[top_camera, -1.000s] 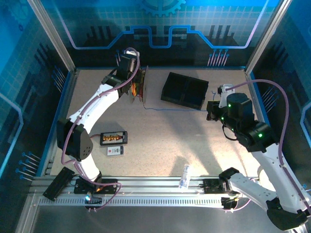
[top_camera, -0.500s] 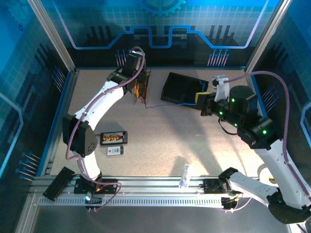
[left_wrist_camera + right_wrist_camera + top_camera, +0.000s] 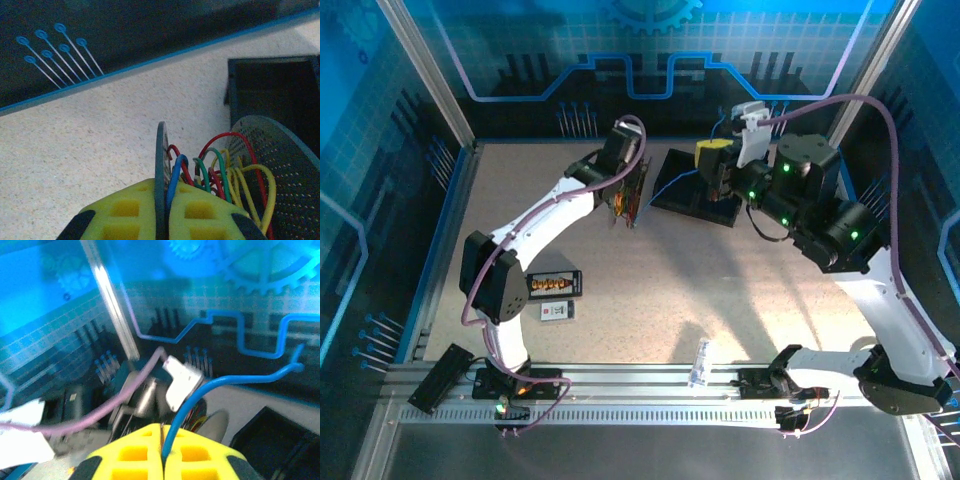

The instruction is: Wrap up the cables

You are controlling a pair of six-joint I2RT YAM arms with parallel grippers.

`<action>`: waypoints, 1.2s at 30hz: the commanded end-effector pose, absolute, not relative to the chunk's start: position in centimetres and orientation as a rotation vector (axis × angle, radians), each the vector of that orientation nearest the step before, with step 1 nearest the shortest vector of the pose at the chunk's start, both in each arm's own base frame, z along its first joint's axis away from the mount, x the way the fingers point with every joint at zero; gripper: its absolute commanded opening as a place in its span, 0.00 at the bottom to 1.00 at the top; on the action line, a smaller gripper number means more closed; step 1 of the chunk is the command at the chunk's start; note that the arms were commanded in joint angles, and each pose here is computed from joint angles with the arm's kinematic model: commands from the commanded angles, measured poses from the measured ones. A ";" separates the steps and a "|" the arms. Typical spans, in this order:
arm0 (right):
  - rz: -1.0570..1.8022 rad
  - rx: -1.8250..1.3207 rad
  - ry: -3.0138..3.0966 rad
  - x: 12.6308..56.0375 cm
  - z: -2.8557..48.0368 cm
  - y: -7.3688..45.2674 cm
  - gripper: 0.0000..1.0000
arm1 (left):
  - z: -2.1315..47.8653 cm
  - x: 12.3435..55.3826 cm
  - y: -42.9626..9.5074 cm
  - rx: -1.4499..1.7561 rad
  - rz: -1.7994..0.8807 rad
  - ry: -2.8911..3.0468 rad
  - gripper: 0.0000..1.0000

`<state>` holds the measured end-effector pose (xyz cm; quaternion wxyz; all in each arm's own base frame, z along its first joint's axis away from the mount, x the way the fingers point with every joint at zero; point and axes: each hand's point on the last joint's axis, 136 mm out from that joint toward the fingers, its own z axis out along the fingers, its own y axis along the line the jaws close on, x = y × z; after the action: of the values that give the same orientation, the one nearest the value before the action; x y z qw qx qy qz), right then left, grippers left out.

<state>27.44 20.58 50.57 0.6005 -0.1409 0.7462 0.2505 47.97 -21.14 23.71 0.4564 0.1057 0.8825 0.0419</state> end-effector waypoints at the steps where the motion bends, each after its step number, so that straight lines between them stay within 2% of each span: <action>1: 0.406 -0.220 1.578 28.0 56.4 16.4 0.00 | 26.9 47.0 -22.1 0.308 0.103 2.033 0.00; 5: 0.376 -0.191 1.584 29.3 57.4 15.2 0.00 | 25.9 45.6 -23.8 0.384 0.078 2.000 0.00; 15: 0.308 -0.153 1.634 30.5 55.8 13.2 0.00 | 26.3 42.7 -26.2 0.513 -0.096 1.924 0.00; 27: 0.005 0.092 1.794 34.4 51.1 2.3 0.00 | 27.1 35.8 -27.9 0.814 -0.469 1.873 0.00; 36: -0.102 0.311 1.903 34.7 45.6 -5.7 0.00 | 29.7 32.9 -26.4 0.801 -0.806 1.850 0.00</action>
<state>35.89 -1.30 43.16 0.5269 0.0777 0.8464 0.0058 34.80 -27.91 29.16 0.4970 0.3295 0.7557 -0.2710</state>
